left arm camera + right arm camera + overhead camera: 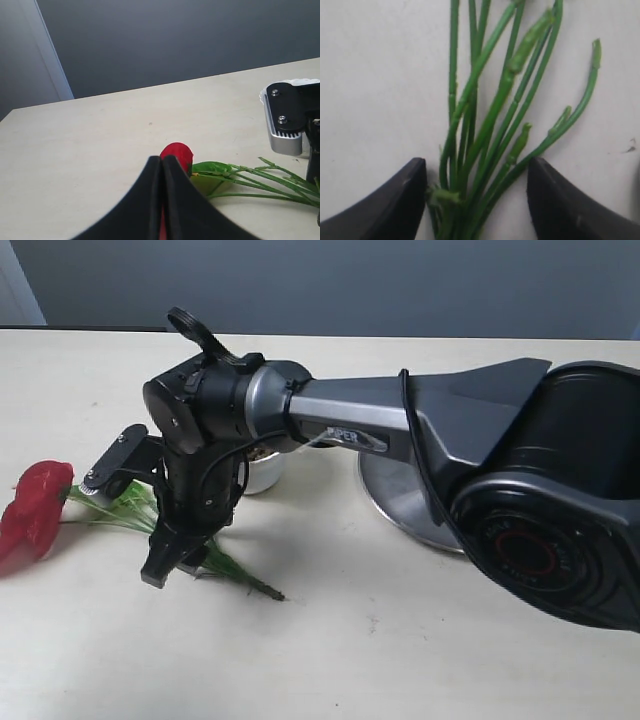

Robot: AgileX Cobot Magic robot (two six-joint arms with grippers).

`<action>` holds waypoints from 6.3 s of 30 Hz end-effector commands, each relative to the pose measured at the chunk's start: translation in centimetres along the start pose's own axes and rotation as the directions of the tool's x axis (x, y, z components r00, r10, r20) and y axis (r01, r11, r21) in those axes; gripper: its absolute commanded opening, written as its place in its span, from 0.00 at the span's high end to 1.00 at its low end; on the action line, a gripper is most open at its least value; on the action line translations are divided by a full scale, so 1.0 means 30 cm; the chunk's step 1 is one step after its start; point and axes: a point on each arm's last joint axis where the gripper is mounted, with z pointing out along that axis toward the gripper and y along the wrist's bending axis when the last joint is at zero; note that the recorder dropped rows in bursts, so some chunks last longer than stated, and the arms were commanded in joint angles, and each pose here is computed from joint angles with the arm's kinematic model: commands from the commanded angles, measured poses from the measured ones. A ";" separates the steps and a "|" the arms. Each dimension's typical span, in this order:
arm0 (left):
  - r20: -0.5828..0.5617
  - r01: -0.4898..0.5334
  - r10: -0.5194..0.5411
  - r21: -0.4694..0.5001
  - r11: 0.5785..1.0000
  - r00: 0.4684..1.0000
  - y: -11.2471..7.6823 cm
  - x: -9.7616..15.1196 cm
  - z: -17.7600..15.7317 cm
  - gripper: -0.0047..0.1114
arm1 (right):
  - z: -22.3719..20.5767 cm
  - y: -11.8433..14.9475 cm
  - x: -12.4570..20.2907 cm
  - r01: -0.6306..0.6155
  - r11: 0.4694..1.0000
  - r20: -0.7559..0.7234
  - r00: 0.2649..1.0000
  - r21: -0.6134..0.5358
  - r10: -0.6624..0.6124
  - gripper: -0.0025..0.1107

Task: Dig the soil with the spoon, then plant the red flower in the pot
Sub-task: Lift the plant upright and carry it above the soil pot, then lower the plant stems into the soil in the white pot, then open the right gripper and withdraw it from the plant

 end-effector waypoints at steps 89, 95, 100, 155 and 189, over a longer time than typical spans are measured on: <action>0.009 0.003 -0.003 -0.005 1.000 1.000 0.001 0.000 -0.001 0.96 | -0.152 -0.199 0.222 -0.697 0.717 0.976 0.156 0.001 0.151 0.98; 0.009 0.003 -0.003 -0.005 1.000 1.000 0.001 0.000 -0.001 0.96 | -0.152 -0.199 0.222 -0.691 0.722 0.976 0.182 0.038 0.123 0.98; 0.009 0.003 -0.003 -0.005 1.000 1.000 0.001 0.000 -0.001 0.96 | -0.113 -0.201 0.229 -0.696 0.717 0.971 0.196 0.040 0.136 0.98; 0.013 0.003 -0.003 -0.005 1.000 1.000 0.001 -0.001 -0.001 0.96 | 0.050 -0.171 0.264 -0.698 0.715 0.849 0.355 -0.039 0.392 0.98; 0.010 0.003 -0.003 -0.005 1.000 1.000 0.001 0.000 -0.001 0.96 | -0.276 -0.154 0.207 -0.627 0.779 0.916 0.314 0.002 0.250 0.51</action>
